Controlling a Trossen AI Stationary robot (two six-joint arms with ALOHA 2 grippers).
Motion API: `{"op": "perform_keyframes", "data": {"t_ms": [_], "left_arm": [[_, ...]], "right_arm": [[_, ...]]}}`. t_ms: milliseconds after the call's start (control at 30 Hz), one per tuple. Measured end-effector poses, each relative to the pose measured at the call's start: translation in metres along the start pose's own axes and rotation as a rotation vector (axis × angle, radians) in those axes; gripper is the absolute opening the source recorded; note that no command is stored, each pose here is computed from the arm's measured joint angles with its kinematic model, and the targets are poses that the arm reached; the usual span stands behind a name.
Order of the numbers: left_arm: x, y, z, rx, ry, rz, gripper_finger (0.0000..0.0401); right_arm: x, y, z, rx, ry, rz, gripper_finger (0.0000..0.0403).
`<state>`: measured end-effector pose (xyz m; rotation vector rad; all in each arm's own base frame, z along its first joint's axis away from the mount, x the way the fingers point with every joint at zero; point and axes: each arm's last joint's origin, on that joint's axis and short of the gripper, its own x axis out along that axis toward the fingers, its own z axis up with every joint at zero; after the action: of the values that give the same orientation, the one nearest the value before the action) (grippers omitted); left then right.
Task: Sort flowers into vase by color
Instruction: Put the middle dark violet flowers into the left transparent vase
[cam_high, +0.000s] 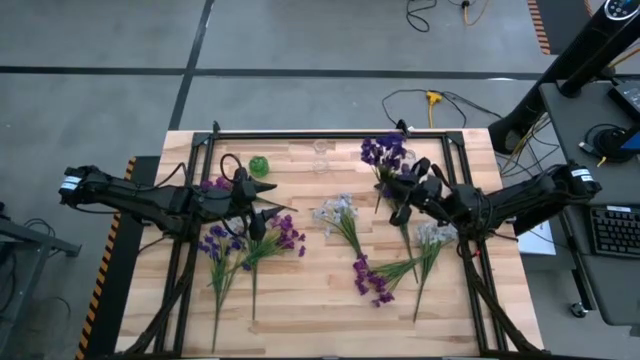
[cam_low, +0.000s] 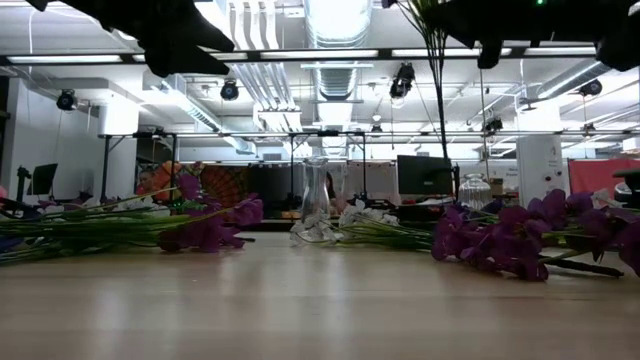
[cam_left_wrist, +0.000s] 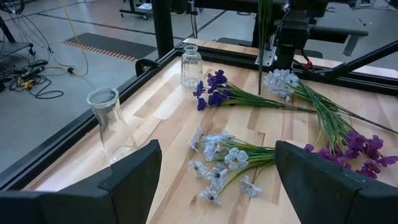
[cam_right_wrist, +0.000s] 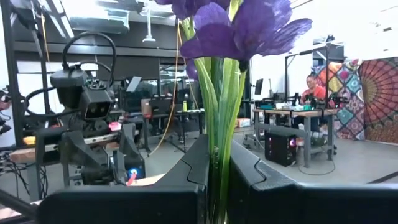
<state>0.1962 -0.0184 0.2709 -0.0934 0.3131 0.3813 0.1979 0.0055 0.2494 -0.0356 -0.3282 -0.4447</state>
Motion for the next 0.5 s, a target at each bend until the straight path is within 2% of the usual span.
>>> {"op": "perform_keyframes", "data": {"t_ms": [233, 500], "left_arm": [[0.000, 0.000, 0.000, 0.000, 0.000, 0.000, 0.0294], [0.000, 0.000, 0.002, -0.011, -0.019, -0.004, 0.0294]], "right_arm": [[0.000, -0.001, 0.000, 0.008, -0.011, -0.001, 0.0018], [0.012, -0.008, 0.007, 0.033, -0.125, 0.019, 0.0018]]}}
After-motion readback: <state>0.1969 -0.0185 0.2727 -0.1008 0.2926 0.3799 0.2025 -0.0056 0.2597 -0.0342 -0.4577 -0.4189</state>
